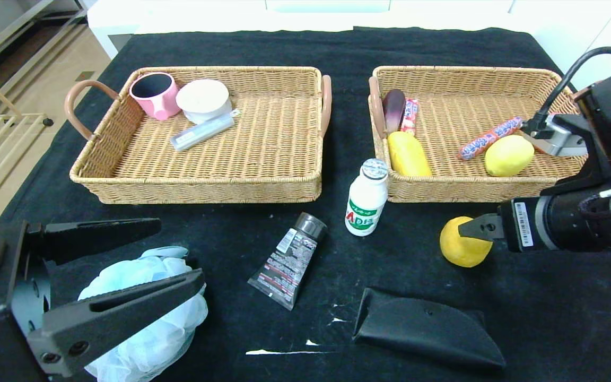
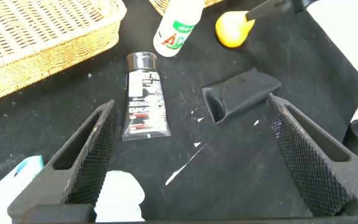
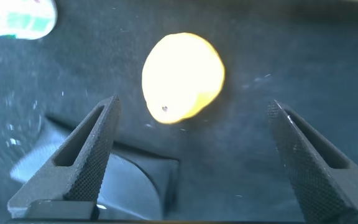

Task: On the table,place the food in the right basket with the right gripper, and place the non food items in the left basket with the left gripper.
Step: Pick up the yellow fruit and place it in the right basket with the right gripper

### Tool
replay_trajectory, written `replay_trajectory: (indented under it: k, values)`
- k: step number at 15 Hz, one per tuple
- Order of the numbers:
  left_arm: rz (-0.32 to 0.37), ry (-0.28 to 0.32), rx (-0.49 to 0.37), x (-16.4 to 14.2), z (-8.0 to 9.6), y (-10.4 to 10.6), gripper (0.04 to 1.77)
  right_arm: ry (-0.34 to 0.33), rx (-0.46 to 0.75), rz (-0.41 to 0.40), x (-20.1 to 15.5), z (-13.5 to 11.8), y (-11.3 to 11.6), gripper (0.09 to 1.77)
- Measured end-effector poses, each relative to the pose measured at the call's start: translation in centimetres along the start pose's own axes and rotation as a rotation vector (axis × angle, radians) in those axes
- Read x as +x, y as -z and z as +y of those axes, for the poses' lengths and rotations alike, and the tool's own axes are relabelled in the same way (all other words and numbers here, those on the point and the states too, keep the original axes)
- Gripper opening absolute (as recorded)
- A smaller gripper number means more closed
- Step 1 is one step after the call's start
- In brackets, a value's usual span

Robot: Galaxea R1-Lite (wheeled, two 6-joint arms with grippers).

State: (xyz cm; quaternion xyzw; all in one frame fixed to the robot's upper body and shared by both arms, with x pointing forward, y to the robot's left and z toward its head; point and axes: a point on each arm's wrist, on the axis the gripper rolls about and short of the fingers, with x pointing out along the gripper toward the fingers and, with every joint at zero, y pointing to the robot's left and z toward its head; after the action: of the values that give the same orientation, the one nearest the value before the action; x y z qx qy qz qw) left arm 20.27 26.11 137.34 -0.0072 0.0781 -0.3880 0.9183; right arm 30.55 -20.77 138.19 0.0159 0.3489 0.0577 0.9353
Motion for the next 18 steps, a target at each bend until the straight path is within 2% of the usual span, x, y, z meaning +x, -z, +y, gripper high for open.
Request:
replay_trajectory:
  k: [2,5,16,18]
  values:
    - [-0.001,-0.001,0.000,0.0,0.0,0.0,1.72,0.009,0.024,0.009,1.2,0.5,-0.1,1.70]
    - [-0.005,0.000,0.001,-0.1,0.0,0.0,1.72,0.066,0.042,-0.014,3.0,1.1,-0.3,1.71]
    - [-0.017,0.001,0.005,-0.3,-0.1,-0.2,1.72,0.095,0.052,0.048,5.9,1.9,0.3,1.71]
    - [-0.017,0.001,0.005,-0.4,-0.1,-0.2,1.72,0.098,0.054,0.055,6.1,2.0,0.4,1.39]
